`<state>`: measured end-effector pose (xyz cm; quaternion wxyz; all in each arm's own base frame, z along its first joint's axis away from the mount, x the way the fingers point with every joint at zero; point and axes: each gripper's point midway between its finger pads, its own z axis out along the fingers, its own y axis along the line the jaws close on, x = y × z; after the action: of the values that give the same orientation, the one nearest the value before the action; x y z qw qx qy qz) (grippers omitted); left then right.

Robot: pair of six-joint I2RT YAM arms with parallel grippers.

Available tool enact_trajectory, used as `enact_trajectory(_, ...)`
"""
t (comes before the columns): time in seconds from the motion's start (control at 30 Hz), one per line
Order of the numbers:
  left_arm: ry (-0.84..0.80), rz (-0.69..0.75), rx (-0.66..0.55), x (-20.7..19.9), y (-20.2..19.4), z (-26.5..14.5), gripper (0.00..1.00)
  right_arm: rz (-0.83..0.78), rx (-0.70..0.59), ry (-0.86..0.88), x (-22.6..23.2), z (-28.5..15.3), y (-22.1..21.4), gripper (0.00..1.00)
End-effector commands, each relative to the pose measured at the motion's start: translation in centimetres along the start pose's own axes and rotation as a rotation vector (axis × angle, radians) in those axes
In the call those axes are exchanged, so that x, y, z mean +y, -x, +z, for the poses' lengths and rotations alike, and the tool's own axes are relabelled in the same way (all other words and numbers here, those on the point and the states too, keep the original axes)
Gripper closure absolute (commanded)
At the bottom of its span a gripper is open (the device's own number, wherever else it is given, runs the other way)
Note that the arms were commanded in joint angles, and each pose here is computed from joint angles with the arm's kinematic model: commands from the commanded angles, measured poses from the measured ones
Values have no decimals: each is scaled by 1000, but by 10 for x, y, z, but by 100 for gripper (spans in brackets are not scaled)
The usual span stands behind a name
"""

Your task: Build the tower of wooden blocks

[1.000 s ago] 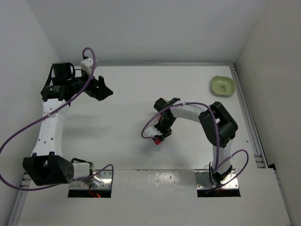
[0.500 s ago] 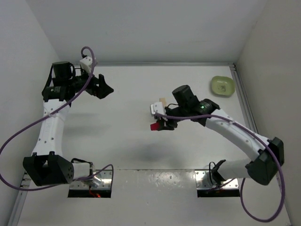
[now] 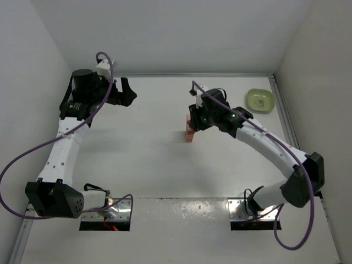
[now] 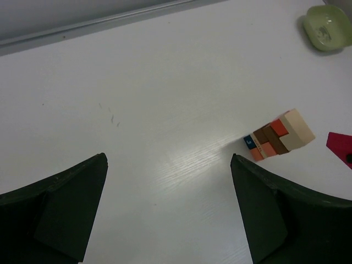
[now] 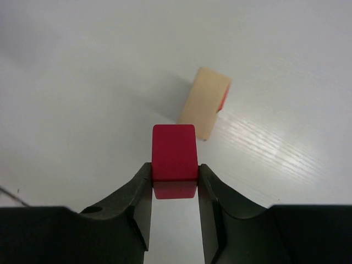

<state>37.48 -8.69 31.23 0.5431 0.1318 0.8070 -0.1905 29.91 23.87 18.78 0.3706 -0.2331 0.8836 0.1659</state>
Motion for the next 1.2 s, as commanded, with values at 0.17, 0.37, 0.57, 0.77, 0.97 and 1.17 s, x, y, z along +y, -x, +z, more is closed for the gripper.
enact_trajectory(0.17, 84, -29, -75, 12, 28, 1, 0, 291, -70, -251, -40, 13, 47, 100)
enact_trajectory(0.37, 86, -39, -64, 12, 25, 6, 0, 378, -17, -296, -44, 21, 45, 100)
enact_trajectory(0.57, 103, -43, -84, 15, 30, 6, 0, 408, 31, -320, -39, 23, 38, 100)
enact_trajectory(0.77, 104, -46, -77, 16, 25, 8, 0, 384, 44, -321, -32, 30, 33, 100)
enact_trajectory(0.97, 104, -49, -69, 16, 21, 9, 0, 370, 47, -333, -34, 39, 34, 100)
enact_trajectory(1.17, 104, -46, -77, 17, 23, 10, 0, 364, 49, -343, -35, 43, 35, 100)
